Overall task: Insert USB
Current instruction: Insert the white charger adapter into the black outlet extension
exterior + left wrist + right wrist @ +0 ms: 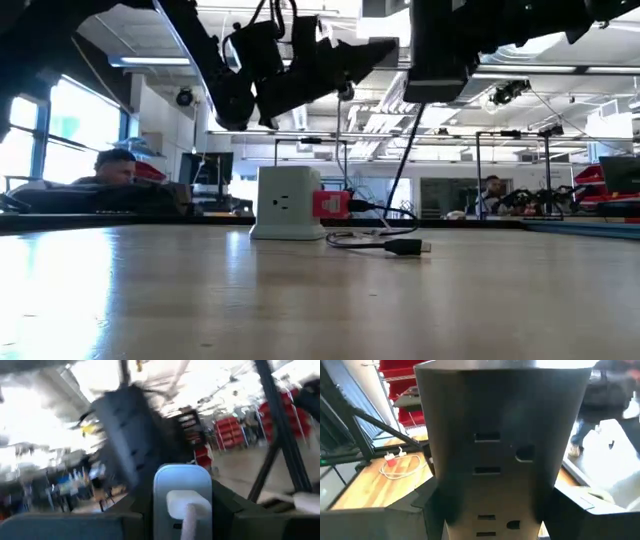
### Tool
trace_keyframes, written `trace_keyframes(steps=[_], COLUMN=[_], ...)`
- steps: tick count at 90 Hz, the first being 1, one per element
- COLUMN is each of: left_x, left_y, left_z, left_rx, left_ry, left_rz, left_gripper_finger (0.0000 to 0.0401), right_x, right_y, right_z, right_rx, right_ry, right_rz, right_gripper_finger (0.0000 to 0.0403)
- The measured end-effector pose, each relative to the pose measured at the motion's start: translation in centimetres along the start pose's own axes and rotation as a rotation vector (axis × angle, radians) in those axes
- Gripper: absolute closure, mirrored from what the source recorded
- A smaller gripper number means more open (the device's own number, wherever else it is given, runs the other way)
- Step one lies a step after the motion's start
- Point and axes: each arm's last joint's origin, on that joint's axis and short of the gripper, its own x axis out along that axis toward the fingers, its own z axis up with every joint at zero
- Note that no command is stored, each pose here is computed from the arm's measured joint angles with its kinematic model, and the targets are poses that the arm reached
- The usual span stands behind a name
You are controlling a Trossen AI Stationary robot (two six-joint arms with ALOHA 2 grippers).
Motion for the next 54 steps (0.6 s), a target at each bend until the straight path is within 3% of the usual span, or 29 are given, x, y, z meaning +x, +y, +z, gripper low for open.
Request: trace_keyframes(steps=[15,37,54], left_x=[1.0,2.8,3.3], left_y=[-1.4,-5.7,-7.4], left_z=[0.6,0.0,0.1], left_rx=[0.297,1.07,1.43], left_ry=[0.025,0.204,0.322], left_rz=[-0.045,-0.104,-0.134], left_gripper_finger=[0.0309,0.0309,0.0309], right_x=[-0.8,-0.3,-0.6], right_y=[0.1,0.5,0.8], right_z=[-0.5,-1.5,-1.4], right_rx=[0.188,0.446,0.566], right_ry=[0.051,0.187,0.274], right_rz=[-0.003,0.123,0.156], right_gripper_finger=[0.0178,0.0178,0.0178])
